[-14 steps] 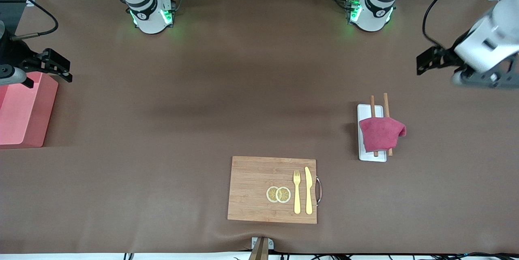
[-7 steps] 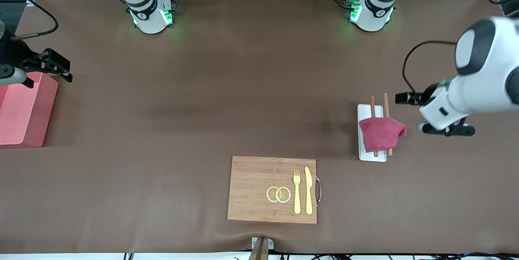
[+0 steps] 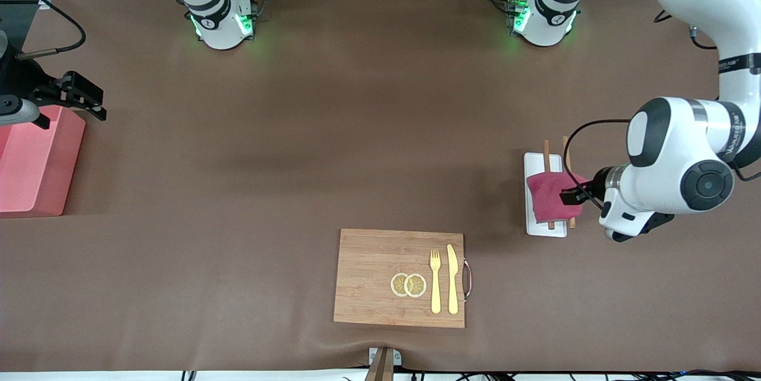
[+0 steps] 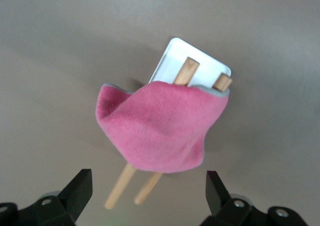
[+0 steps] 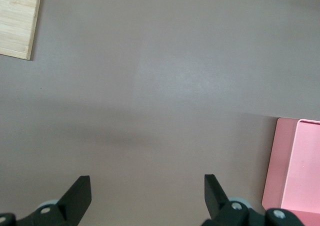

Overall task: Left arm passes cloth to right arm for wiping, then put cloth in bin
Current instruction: 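Reach the left gripper down to the pink cloth on the plate, then close the left gripper on the pink cloth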

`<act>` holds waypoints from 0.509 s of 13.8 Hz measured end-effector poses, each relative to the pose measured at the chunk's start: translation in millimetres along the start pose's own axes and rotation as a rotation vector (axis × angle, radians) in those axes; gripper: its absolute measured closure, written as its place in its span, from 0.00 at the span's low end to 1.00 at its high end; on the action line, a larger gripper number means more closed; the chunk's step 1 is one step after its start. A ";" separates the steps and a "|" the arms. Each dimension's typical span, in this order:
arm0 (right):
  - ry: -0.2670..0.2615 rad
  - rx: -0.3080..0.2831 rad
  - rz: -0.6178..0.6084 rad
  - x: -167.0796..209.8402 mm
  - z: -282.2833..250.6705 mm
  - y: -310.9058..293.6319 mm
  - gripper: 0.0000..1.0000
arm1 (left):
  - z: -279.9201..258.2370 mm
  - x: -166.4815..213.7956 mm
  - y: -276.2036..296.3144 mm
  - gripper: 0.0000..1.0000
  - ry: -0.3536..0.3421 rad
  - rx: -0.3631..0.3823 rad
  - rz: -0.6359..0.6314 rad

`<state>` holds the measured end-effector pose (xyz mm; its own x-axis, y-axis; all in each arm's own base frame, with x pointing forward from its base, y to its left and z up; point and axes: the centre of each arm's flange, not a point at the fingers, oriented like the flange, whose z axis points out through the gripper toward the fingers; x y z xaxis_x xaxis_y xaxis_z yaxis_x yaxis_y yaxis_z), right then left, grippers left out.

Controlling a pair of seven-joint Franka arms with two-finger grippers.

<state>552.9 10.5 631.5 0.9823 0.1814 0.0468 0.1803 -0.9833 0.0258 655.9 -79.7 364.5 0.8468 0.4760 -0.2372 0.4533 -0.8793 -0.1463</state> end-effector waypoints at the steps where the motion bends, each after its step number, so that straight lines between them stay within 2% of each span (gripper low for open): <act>1: 0.000 0.000 0.000 0.0 0.0 0.0 0.00 | 1.3 0.0 2.0 0.00 0.001 0.000 -0.059; 5: 0.000 0.000 0.000 0.0 0.1 0.0 0.00 | 6.1 0.3 15.8 0.00 0.039 -0.012 -0.294; 7: -0.001 0.000 0.000 -0.1 0.1 0.0 0.00 | 22.6 -3.4 37.3 0.00 0.077 0.008 -0.423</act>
<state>552.8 10.5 631.4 0.9823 0.1813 0.0460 0.1803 -0.9833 0.0257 663.6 -113.7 338.1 0.6054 0.7916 -0.0823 0.7631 -0.6068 -0.2225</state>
